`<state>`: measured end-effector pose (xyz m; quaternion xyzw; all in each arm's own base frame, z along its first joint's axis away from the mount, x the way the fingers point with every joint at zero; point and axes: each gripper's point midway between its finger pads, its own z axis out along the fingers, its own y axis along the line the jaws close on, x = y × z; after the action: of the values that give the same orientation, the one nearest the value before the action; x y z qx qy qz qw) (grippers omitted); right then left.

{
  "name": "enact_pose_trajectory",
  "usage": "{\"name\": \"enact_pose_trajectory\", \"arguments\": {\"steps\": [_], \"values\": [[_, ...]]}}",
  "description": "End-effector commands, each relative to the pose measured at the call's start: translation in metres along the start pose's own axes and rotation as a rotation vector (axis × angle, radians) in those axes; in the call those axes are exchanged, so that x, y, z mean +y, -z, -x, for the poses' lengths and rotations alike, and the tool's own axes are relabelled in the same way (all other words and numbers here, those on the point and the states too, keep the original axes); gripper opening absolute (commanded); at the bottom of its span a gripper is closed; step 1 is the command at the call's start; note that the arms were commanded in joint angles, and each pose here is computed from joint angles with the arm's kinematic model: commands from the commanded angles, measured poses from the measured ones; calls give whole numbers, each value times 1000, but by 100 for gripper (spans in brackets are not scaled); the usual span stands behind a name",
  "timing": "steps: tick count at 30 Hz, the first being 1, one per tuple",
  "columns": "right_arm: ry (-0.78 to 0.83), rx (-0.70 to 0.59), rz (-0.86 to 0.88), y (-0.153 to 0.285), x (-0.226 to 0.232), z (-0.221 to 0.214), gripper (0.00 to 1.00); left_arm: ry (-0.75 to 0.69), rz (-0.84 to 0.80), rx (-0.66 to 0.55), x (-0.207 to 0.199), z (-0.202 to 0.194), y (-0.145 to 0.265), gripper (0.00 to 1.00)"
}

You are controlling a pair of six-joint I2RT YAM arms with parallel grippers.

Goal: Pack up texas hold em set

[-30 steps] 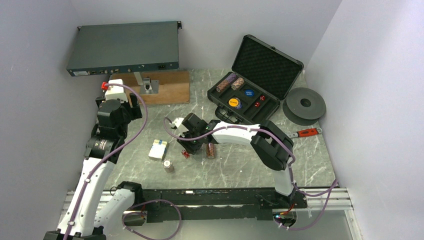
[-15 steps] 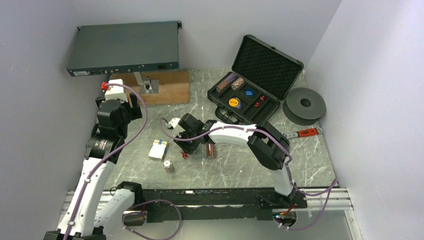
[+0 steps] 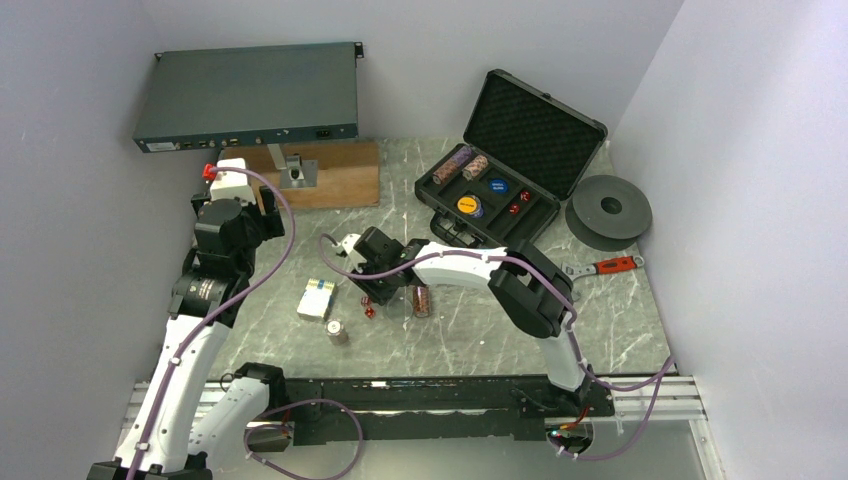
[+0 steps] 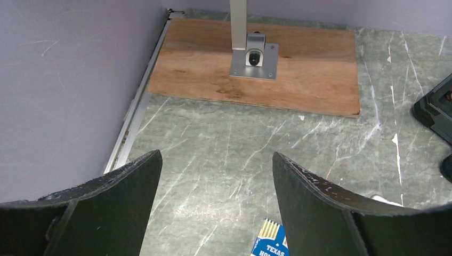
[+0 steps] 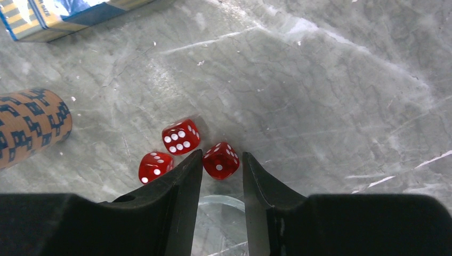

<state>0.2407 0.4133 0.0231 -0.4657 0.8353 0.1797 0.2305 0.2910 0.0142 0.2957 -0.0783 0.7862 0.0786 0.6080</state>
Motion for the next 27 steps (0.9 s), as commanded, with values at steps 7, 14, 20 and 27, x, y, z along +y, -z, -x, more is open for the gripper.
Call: {"name": "enact_pose_trajectory", "arguments": {"steps": [7,14,20,27], "values": [[-18,5,-40,1,-3,4,33,32,-2,-48,0,18,3,82],[-14,2,-36,1,0,7,16,29,-2,-44,0,17,2,82],[-12,-8,-46,9,-1,14,3,30,-4,-47,0,17,3,82],[-32,-42,-59,24,-1,26,0,33,-4,-50,0,19,4,82]]}}
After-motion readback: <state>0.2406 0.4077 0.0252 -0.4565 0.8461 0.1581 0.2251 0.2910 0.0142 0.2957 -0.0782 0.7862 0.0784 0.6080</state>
